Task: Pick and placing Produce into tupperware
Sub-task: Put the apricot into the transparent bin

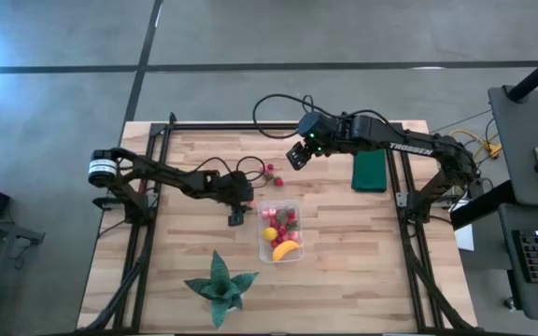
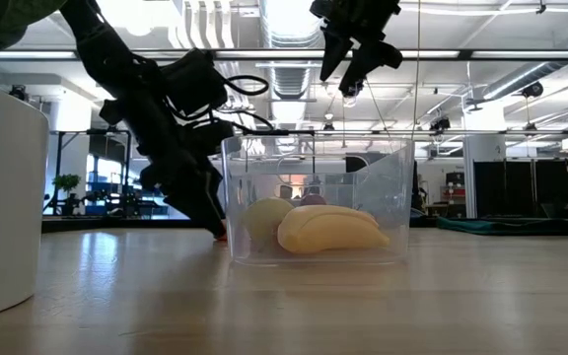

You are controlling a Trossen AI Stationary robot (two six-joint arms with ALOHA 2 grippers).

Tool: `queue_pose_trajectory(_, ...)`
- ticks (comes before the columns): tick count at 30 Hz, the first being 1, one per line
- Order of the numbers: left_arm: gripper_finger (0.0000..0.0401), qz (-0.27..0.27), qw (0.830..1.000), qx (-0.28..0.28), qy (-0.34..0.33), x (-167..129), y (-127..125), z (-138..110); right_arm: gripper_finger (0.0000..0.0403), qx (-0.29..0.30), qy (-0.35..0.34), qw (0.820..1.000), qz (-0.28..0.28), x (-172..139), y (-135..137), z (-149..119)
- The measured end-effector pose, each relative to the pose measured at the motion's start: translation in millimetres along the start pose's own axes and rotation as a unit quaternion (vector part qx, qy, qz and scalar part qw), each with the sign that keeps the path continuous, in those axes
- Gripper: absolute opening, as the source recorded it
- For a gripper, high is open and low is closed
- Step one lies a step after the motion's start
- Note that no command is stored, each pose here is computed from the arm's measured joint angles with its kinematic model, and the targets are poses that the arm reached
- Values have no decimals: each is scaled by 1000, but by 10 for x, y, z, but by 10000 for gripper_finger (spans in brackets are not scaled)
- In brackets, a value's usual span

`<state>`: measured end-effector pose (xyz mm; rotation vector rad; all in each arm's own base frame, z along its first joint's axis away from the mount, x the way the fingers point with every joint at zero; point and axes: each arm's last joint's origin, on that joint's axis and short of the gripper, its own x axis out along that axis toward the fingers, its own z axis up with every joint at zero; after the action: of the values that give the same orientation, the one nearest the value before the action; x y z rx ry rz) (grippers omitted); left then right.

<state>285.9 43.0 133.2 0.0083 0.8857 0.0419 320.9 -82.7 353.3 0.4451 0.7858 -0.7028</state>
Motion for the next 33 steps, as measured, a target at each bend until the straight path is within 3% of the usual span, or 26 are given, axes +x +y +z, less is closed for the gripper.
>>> queue_pose_trajectory(12, 70, 1, 1000, -13, -5, -33, 0, 17, 215, 2, 0, 1000, 0, 1, 1, 0)
queue_pose_trajectory(23, 76, 15, 992, -3, -122, -579, -5, 387, 215, 7, 1, 1000, 0, 11, 1, -6)
queue_pose_trajectory(33, 77, -64, 979, 114, -154, -444, -167, 540, 215, 10, 6, 1000, -4, 36, -5, -29)
